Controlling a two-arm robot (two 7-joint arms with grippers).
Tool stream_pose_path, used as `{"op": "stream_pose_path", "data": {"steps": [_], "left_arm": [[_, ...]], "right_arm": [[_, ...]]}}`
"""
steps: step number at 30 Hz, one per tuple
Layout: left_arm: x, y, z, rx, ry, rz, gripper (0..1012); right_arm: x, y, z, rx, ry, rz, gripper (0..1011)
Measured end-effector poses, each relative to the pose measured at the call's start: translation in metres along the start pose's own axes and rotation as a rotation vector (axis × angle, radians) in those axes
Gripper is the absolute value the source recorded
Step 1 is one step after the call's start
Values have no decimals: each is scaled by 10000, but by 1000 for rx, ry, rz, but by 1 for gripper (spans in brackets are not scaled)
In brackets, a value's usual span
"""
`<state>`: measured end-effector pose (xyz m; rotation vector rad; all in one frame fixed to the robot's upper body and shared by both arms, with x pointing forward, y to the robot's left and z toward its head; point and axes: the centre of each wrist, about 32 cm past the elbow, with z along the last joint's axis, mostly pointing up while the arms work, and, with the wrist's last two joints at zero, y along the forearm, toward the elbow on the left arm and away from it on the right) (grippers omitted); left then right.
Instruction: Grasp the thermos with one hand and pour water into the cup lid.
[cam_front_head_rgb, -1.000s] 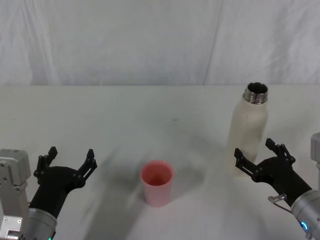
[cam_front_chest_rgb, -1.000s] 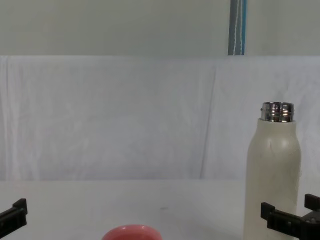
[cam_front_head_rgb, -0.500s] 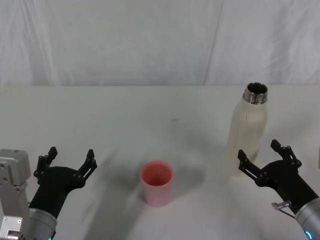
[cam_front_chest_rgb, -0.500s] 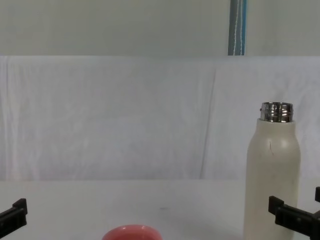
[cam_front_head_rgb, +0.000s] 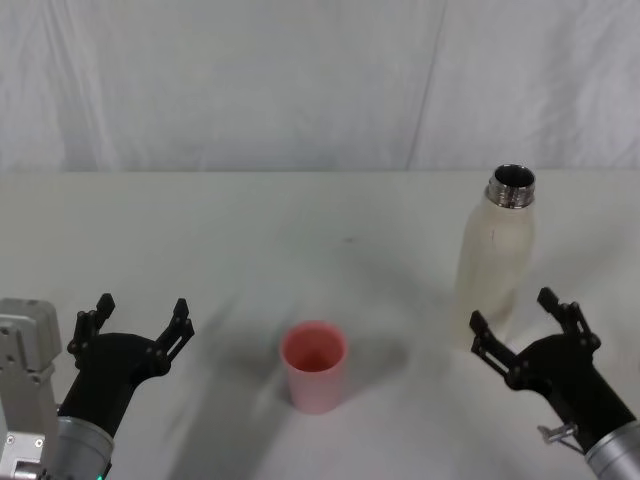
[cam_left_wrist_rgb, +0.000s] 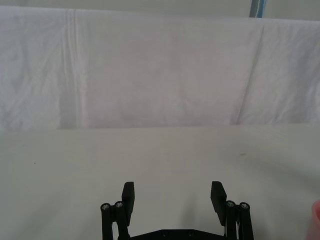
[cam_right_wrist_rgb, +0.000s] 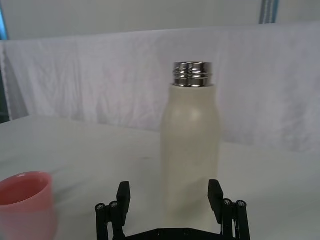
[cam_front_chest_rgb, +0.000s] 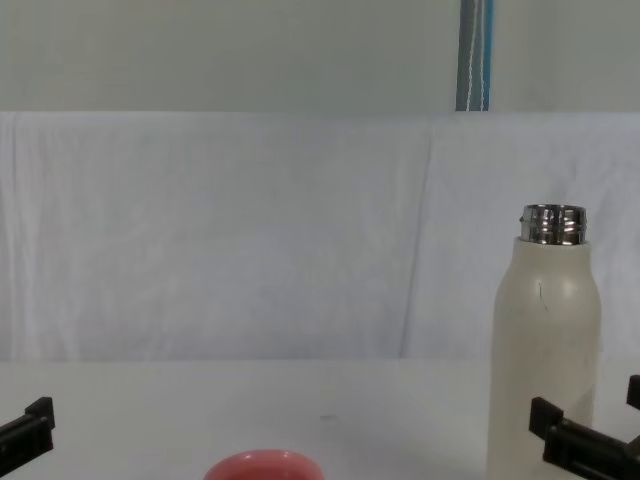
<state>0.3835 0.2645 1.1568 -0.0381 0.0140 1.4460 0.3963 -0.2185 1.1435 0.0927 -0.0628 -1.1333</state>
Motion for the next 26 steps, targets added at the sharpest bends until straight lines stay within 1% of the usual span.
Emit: {"op": "stream_pose_path", "data": {"steps": [6, 10, 26], "left_arm": [[0, 0, 0, 0, 0, 0, 1001], [0, 0, 0, 0, 0, 0, 1001], [0, 0, 0, 0, 0, 0, 1001]], "right_arm": [[-64, -4, -22, -2, 5, 44, 1002], [-84, 7, -30, -3, 3, 58, 1002], [-75, 6, -32, -4, 3, 56, 1002]]}}
